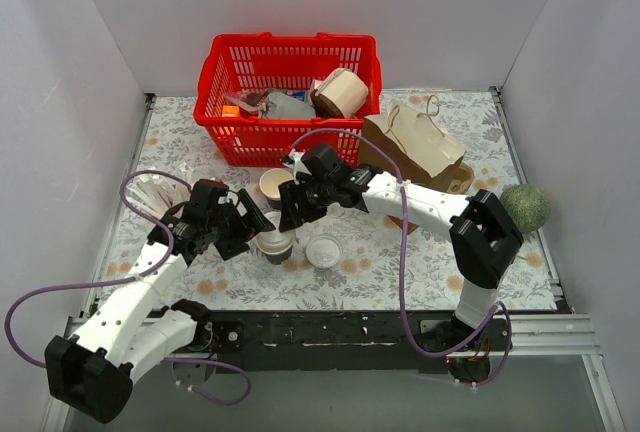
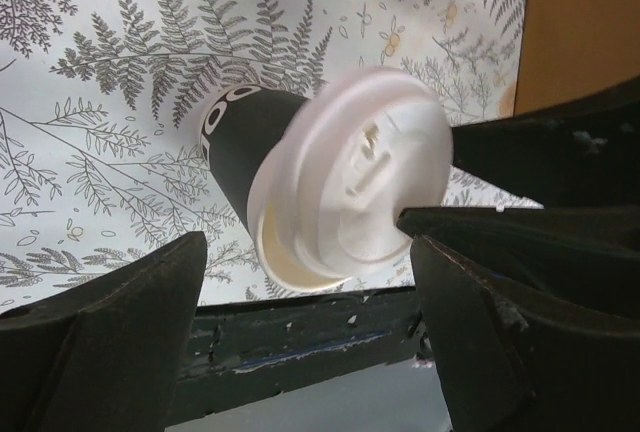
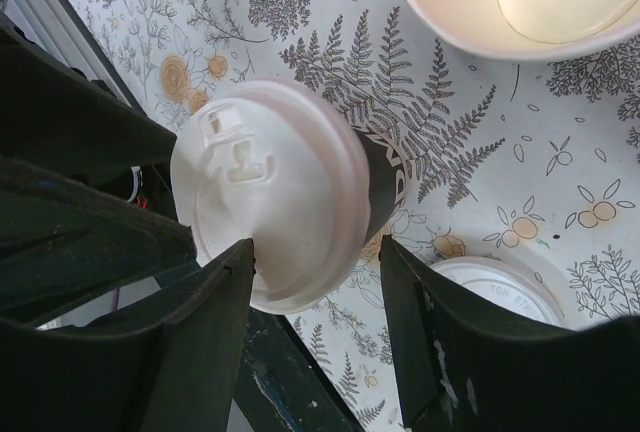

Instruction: Pack the takeout coffee

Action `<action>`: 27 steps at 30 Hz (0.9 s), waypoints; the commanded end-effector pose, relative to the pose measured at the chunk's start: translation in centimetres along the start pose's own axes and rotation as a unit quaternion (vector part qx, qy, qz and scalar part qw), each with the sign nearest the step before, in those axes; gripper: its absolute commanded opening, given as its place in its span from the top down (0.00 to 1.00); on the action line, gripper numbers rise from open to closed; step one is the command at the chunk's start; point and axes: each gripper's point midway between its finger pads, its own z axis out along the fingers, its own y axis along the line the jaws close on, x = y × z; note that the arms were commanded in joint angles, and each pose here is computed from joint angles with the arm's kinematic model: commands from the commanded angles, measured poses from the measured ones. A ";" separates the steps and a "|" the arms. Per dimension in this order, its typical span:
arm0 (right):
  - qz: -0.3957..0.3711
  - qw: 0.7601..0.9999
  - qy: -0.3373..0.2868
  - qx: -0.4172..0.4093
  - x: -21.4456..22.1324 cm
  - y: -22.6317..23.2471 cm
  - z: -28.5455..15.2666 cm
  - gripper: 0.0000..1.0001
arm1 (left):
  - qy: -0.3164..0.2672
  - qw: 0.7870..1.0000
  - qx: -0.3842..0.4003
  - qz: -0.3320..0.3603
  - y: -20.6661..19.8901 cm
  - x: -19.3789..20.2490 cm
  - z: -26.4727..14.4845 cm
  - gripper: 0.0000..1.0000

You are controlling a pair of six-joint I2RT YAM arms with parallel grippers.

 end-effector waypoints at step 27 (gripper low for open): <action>0.001 0.999 -0.029 -0.024 -1.0 2.1 -1.0 0.50 | -0.093 0.994 -0.006 -0.066 -0.2 -3.7 1.9 0.44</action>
